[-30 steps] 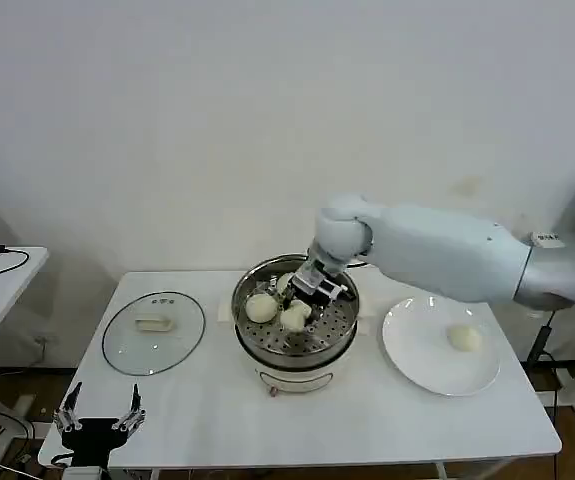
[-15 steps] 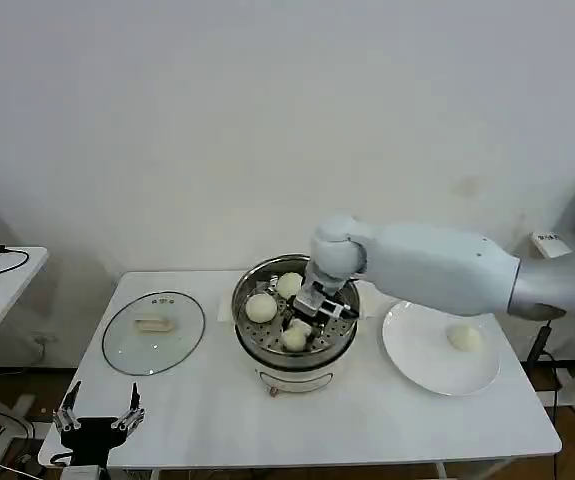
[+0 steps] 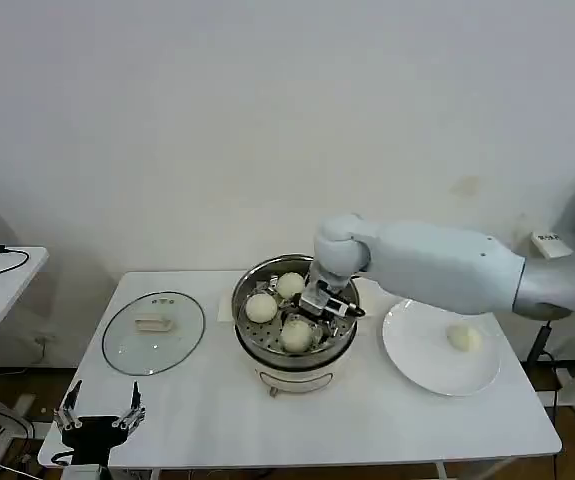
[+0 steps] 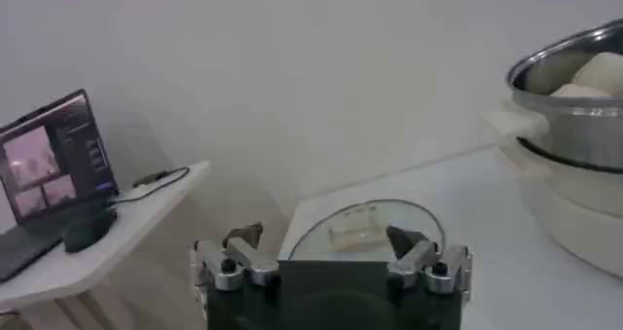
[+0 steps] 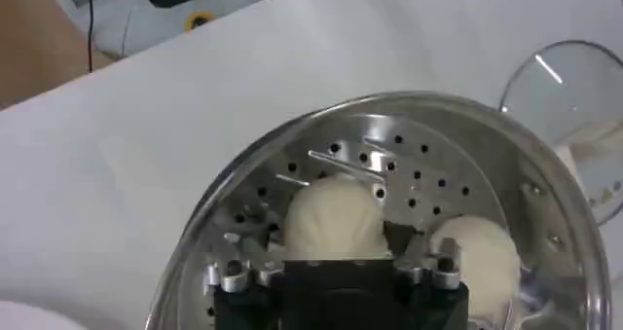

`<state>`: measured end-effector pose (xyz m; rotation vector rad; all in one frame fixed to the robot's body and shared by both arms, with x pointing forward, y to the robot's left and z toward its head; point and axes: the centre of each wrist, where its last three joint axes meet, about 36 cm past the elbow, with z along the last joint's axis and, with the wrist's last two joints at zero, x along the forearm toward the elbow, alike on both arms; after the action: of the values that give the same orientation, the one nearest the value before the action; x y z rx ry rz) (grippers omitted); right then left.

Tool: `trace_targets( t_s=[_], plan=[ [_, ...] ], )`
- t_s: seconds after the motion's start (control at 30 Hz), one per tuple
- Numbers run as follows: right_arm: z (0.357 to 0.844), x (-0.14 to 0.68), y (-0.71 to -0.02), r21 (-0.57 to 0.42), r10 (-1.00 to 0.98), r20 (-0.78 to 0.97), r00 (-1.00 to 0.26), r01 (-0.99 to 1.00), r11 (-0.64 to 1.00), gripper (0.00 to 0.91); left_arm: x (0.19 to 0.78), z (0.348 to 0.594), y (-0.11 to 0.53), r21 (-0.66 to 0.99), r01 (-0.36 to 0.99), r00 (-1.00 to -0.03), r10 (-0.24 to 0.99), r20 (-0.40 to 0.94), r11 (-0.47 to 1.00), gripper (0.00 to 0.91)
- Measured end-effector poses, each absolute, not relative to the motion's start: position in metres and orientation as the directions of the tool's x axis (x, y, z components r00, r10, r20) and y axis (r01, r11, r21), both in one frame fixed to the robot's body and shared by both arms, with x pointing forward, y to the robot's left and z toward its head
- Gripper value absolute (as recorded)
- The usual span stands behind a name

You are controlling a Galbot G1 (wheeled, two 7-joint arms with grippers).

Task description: Take steamed baozi put them in steamer then cover it.

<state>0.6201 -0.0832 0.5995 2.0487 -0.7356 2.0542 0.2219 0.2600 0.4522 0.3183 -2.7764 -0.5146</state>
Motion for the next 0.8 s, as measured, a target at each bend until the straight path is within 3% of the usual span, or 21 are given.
trace_targets(
  t_s=[0.37, 0.8],
  plan=[
    [0.653, 0.642, -0.12, -0.33, -0.292, 0.944, -0.157, -0.531, -0.781, 0.907, 0.229, 0.453, 0.262, 0.372, -0.146, -0.936, -0.25, 0.248, 0.917, 0.907],
    [0.681, 0.656, -0.254, -0.368, -0.221, 0.929, -0.296, -0.795, -0.482, 0.907, 0.238, 0.456, 0.26, 0.372, -0.107, -0.95, -0.205, 0.236, 0.922, 0.907]
  ],
)
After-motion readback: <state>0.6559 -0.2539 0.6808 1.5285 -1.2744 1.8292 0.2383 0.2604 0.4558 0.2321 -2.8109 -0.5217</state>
